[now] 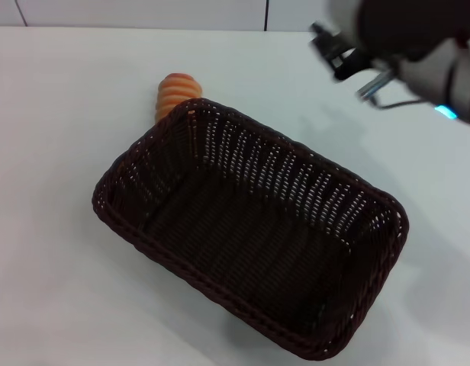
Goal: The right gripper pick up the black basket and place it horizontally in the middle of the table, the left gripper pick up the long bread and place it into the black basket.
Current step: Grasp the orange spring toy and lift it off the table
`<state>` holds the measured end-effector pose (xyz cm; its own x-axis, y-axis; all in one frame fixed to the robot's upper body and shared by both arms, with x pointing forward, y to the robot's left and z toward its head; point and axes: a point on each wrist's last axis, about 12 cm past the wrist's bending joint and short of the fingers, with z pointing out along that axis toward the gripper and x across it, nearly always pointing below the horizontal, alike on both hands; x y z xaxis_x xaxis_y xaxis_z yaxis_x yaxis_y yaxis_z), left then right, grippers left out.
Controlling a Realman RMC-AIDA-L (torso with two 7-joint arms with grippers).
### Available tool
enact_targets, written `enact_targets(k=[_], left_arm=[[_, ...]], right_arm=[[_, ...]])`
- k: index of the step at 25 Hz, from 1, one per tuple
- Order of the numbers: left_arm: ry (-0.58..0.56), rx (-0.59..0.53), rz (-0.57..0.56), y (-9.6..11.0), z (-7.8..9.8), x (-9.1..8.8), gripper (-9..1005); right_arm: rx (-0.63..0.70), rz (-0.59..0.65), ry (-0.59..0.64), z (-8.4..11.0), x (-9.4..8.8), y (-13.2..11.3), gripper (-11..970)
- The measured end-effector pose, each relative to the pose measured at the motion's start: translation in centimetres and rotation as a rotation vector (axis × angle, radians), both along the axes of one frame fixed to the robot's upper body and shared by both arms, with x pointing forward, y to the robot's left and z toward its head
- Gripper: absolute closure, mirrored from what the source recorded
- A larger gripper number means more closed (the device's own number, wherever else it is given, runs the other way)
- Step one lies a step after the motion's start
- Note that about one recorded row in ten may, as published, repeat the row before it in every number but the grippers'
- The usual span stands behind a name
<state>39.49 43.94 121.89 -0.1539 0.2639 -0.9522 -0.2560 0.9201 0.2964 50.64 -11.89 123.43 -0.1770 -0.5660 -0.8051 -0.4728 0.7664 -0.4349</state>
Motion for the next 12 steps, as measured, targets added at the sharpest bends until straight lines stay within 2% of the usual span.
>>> enact_targets(k=[3, 7, 11, 12], left_arm=[[-0.022, -0.011, -0.012, -0.3, 0.6, -0.1, 221], [-0.027, -0.009, -0.017, -0.5, 0.8, -0.2, 221], [-0.024, -0.010, -0.032, -1.1, 0.9, -0.3, 221], [-0.024, -0.010, -0.032, -1.1, 0.9, -0.3, 221]], right_arm=[[0.017, -0.055, -0.036, -0.7, 0.1, -1.3, 569], [0.068, -0.051, -0.086, -0.9, -0.1, -2.2, 569], [0.201, -0.014, -0.212, -1.3, -0.8, -4.2, 568], [0.201, -0.014, -0.212, -1.3, -0.8, -4.2, 568]])
